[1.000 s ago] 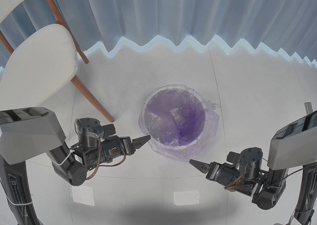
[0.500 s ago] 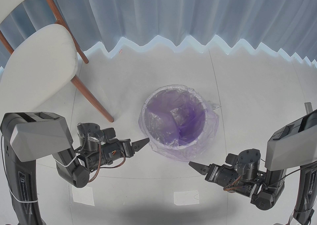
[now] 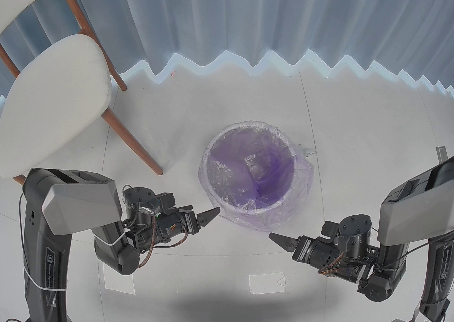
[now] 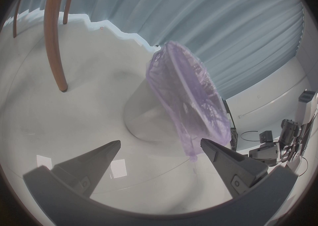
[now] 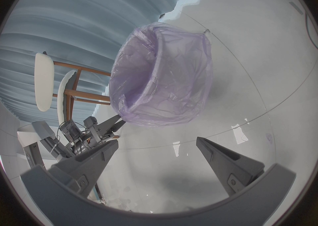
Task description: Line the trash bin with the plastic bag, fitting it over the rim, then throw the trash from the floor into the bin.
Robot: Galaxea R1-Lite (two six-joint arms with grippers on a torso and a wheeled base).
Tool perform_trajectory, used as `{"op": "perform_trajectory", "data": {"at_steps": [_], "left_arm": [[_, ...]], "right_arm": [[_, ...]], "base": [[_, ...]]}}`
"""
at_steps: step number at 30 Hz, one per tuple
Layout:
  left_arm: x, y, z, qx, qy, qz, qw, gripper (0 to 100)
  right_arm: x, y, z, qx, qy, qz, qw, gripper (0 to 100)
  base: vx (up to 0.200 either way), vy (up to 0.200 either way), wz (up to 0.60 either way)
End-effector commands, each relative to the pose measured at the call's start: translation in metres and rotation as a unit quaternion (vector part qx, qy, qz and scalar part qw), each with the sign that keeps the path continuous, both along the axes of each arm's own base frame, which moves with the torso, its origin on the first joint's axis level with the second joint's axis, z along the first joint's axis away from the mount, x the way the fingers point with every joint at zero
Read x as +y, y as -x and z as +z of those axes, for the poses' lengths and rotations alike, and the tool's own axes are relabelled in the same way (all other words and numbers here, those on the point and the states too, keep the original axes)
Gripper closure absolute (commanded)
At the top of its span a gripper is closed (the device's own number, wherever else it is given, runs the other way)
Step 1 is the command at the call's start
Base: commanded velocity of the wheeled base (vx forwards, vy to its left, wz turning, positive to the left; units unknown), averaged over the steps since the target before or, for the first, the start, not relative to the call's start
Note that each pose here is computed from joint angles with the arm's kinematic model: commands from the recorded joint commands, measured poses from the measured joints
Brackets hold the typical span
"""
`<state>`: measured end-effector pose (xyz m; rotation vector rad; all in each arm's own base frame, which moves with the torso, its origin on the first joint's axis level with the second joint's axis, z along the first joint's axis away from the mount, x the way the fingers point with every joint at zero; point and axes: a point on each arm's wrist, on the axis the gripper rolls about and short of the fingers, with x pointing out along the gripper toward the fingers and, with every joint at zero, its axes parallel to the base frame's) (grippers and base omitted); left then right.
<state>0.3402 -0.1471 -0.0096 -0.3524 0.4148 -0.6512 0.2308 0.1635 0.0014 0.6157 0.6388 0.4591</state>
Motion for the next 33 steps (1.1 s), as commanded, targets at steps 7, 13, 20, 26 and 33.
{"op": "perform_trajectory", "data": {"at_steps": [7, 13, 20, 26, 33], "left_arm": [[-0.010, -0.004, -0.012, -0.005, 0.000, 0.002, 1.0000, 0], [-0.009, -0.006, -0.011, -0.013, 0.005, 0.004, 0.9999, 0], [-0.011, -0.017, -0.015, -0.032, 0.013, 0.008, 0.9994, 0], [-0.012, -0.018, -0.019, -0.042, 0.017, 0.006, 0.9989, 100], [-0.011, -0.018, -0.019, -0.044, 0.018, 0.007, 0.9989, 100]], "right_arm": [[0.002, 0.001, 0.001, -0.005, -0.005, 0.003, 1.0000, 0], [0.004, 0.003, 0.000, -0.004, -0.005, 0.008, 0.9999, 0], [0.004, 0.003, 0.001, -0.005, -0.005, 0.008, 0.9999, 0], [0.005, 0.003, 0.001, -0.005, -0.005, 0.009, 0.9999, 0], [0.005, 0.003, 0.001, -0.005, -0.005, 0.010, 0.9999, 0]], "base": [[0.000, 0.000, 0.00], [0.000, 0.000, 0.00], [0.000, 0.000, 0.00], [0.000, 0.000, 0.00], [0.000, 0.000, 0.00]]}}
